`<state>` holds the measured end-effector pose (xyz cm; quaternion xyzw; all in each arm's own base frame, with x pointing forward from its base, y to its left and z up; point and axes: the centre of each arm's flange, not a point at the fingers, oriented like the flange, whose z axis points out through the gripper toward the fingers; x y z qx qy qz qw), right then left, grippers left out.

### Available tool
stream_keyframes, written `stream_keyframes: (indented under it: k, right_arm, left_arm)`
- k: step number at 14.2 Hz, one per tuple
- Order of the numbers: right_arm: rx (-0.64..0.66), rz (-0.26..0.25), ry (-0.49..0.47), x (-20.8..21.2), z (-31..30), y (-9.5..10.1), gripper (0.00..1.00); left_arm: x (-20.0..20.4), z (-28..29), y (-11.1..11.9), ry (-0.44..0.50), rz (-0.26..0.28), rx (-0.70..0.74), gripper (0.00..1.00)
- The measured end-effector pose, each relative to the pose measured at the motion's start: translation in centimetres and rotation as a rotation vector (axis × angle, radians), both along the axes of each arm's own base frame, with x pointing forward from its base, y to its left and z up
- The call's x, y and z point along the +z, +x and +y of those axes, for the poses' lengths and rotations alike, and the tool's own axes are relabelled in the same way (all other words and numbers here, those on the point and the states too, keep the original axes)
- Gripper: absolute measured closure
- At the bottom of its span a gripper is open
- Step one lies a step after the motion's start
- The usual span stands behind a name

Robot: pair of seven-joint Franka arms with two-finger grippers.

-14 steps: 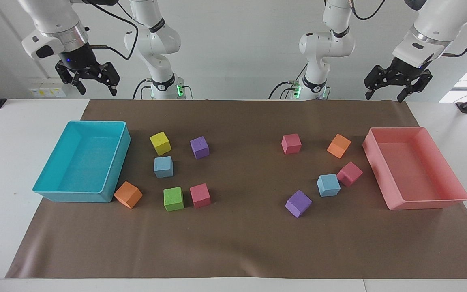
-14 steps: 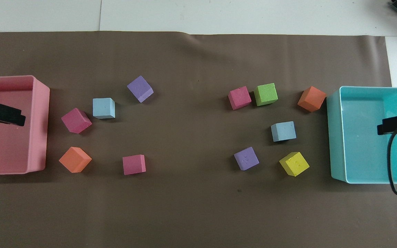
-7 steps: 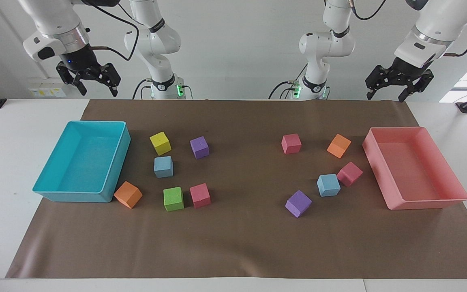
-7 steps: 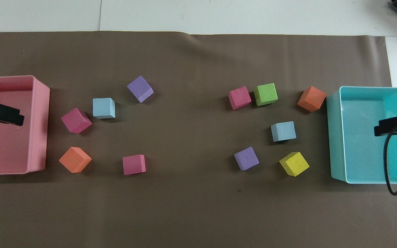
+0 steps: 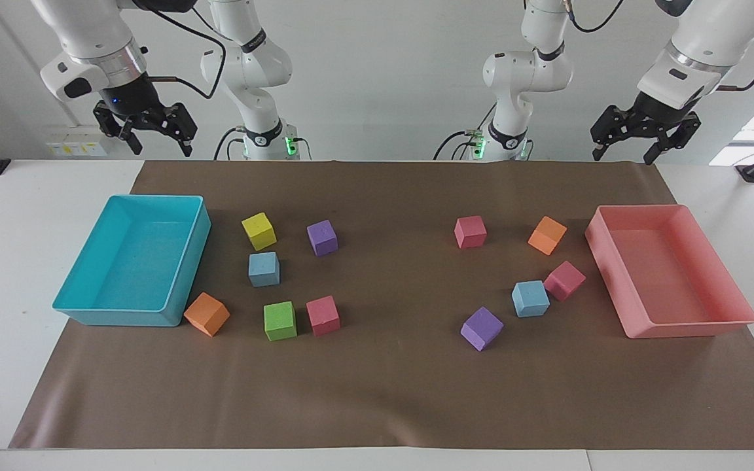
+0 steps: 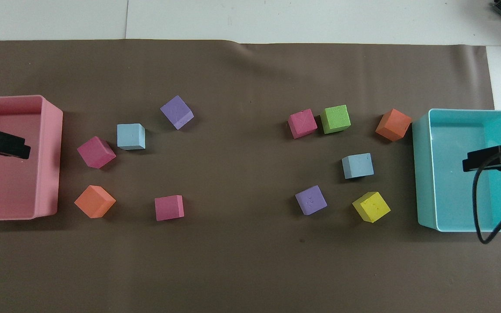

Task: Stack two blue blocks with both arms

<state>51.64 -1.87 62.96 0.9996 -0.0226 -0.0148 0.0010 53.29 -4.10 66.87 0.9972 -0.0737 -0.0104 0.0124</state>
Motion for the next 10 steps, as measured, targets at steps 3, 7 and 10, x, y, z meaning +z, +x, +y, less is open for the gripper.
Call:
stream_keyframes:
  k: [3, 7, 10]
  right_arm:
    - [0.024, 0.008, 0.0, -1.1, 1.2, 0.2, 0.0]
    - [0.134, -0.003, 0.0, -4.3, 3.6, 1.4, 0.0]
    - [0.153, -0.011, -0.003, -7.1, 4.3, 2.9, 0.0]
  left_arm:
    - [0.0, 0.0, 0.0, 0.0, 0.0, 0.0, 0.0]
    - [0.0, 0.0, 0.0, 0.0, 0.0, 0.003, 0.0]
    - [0.0, -0.3, 0.0, 0.0, 0.0, -0.001, 0.0]
